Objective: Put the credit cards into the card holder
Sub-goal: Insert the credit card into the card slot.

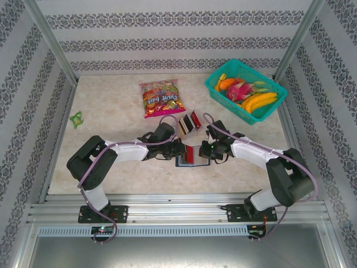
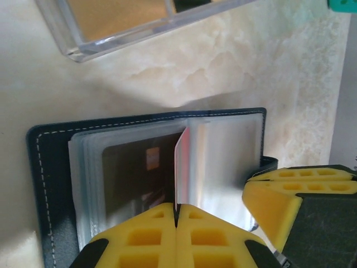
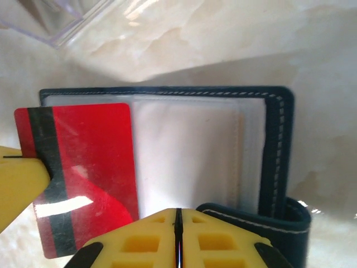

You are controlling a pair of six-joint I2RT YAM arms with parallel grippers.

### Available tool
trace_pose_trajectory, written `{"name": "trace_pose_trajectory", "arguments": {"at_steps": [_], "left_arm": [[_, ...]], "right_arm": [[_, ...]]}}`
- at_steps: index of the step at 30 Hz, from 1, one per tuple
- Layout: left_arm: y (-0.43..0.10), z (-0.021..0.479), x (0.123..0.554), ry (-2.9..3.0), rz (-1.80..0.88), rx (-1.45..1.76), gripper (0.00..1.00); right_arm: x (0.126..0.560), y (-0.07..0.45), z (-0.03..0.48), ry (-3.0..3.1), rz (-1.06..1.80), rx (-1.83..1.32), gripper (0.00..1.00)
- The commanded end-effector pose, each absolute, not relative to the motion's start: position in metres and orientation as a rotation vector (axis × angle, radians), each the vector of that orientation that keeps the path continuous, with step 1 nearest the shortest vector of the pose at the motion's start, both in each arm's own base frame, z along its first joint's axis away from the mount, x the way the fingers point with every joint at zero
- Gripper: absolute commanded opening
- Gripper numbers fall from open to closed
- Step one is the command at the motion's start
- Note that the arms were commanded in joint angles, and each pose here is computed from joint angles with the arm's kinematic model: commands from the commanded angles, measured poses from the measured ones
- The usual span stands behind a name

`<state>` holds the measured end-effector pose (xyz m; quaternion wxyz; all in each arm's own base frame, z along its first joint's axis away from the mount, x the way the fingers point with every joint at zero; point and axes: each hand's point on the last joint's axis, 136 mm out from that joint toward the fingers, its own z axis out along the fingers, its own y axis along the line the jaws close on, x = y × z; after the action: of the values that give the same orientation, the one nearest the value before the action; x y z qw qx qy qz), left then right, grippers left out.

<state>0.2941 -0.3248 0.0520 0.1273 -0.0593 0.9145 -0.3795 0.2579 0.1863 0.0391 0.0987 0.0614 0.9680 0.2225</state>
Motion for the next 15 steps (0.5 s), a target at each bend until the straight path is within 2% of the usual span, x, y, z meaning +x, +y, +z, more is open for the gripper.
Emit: {"name": "trace_pose_trajectory", "arguments": {"at_steps": [1, 10, 15], "left_arm": [[-0.33, 0.042, 0.293, 2.675, -1.074, -0.127, 0.0], [-0.343, 0.035, 0.293, 2.67, -1.172, -0.104, 0.0], [-0.346, 0.026, 0.29, 2.703, -1.161, -0.081, 0.0]], "right_arm": [[0.253, 0.164, 0.015, 2.923, 0.513, 0.195, 0.12], [0.246, 0.148, -0.017, 3.0, 0.359, 0.218, 0.12], [0.246, 0.147, -0.018, 2.999, 0.359, 0.22, 0.12]]}}
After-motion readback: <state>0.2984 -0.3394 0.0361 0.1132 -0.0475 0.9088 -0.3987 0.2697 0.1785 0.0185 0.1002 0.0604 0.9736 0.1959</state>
